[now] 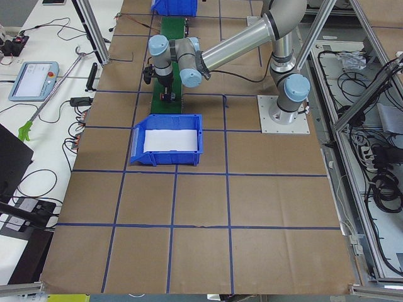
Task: Transport two buttons from left to right
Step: 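Carry the red button to the belt and release it, then grasp the yellow button with the right gripper while the left gripper withdraws, then carry the yellow button into the empty blue bin with the right gripper, then release the yellow button in the bin and raise the right gripper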
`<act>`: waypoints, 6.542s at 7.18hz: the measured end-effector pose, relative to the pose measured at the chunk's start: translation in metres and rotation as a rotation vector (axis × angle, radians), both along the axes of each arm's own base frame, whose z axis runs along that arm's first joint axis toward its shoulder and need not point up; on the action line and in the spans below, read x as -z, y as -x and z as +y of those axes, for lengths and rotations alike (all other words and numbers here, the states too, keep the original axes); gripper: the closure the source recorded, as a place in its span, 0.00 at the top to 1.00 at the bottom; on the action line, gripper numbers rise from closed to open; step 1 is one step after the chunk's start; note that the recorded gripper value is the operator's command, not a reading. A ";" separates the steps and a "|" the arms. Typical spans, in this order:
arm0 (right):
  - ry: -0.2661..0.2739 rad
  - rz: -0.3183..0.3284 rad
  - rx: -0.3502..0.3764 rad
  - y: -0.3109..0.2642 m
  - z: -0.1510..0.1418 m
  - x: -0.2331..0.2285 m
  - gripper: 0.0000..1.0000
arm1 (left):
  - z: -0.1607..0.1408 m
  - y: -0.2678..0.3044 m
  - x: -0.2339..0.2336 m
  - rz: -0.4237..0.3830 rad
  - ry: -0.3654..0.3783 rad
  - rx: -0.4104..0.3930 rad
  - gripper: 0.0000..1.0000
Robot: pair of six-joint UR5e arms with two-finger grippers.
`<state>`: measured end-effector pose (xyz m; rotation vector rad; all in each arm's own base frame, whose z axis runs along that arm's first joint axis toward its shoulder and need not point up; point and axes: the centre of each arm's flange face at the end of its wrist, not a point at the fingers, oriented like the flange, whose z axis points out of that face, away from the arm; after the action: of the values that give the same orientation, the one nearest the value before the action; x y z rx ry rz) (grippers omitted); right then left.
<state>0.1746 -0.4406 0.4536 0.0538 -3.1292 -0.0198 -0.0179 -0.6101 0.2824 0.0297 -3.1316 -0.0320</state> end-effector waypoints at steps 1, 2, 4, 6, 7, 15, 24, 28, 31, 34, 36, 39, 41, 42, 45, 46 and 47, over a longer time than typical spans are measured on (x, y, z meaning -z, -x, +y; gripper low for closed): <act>0.006 -0.002 0.000 0.000 -0.001 0.000 1.00 | 0.001 0.000 -0.024 -0.005 0.017 -0.002 1.00; 0.018 -0.005 0.001 0.000 -0.003 -0.001 1.00 | 0.005 0.001 -0.053 -0.003 0.009 -0.009 1.00; 0.083 -0.011 0.003 -0.002 -0.032 0.014 1.00 | 0.022 0.010 -0.118 0.007 -0.037 -0.041 1.00; 0.150 -0.020 0.016 -0.005 -0.083 0.055 1.00 | 0.043 0.048 -0.167 0.004 -0.058 -0.042 1.00; 0.173 -0.024 0.033 -0.006 -0.098 0.066 1.00 | 0.055 0.065 -0.179 0.001 -0.053 -0.034 1.00; 0.157 -0.057 0.062 -0.010 -0.162 0.149 1.00 | 0.077 0.081 -0.181 -0.004 -0.054 -0.034 1.00; 0.083 -0.059 0.058 0.022 -0.184 0.196 0.06 | 0.080 0.081 -0.180 -0.006 -0.040 -0.035 1.00; 0.123 0.022 0.061 0.079 -0.180 0.108 0.07 | 0.080 0.081 -0.180 -0.007 -0.037 -0.035 1.00; 0.071 0.046 -0.042 0.237 -0.172 0.055 0.06 | 0.080 0.081 -0.181 -0.006 -0.036 -0.035 1.00; 0.033 0.048 -0.145 0.336 -0.154 0.082 0.06 | 0.080 0.081 -0.181 -0.005 -0.034 -0.035 1.00; 0.032 0.045 -0.190 0.356 -0.142 0.128 0.05 | 0.080 0.081 -0.181 -0.005 -0.035 -0.035 1.00; -0.003 0.011 -0.177 0.367 -0.121 0.189 0.05 | 0.080 0.081 -0.181 -0.005 -0.035 -0.035 1.00; -0.029 -0.014 -0.160 0.375 -0.114 0.217 0.09 | 0.080 0.081 -0.181 -0.005 -0.034 -0.035 1.00; -0.040 -0.022 -0.157 0.377 -0.113 0.226 0.48 | 0.080 0.081 -0.181 -0.005 -0.034 -0.035 1.00; -0.038 -0.035 -0.153 0.377 -0.114 0.231 0.87 | 0.080 0.081 -0.181 -0.004 -0.034 -0.036 1.00; -0.028 -0.033 -0.154 0.377 -0.115 0.227 0.87 | 0.080 0.081 -0.181 -0.004 -0.034 -0.036 1.00; -0.020 -0.030 -0.156 0.377 -0.116 0.222 0.90 | 0.080 0.081 -0.181 -0.003 -0.034 -0.036 1.00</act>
<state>-0.2022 -0.5571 0.2311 0.3001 -3.1444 -0.0492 -0.0991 -0.5303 0.4632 0.0863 -3.1328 -0.0857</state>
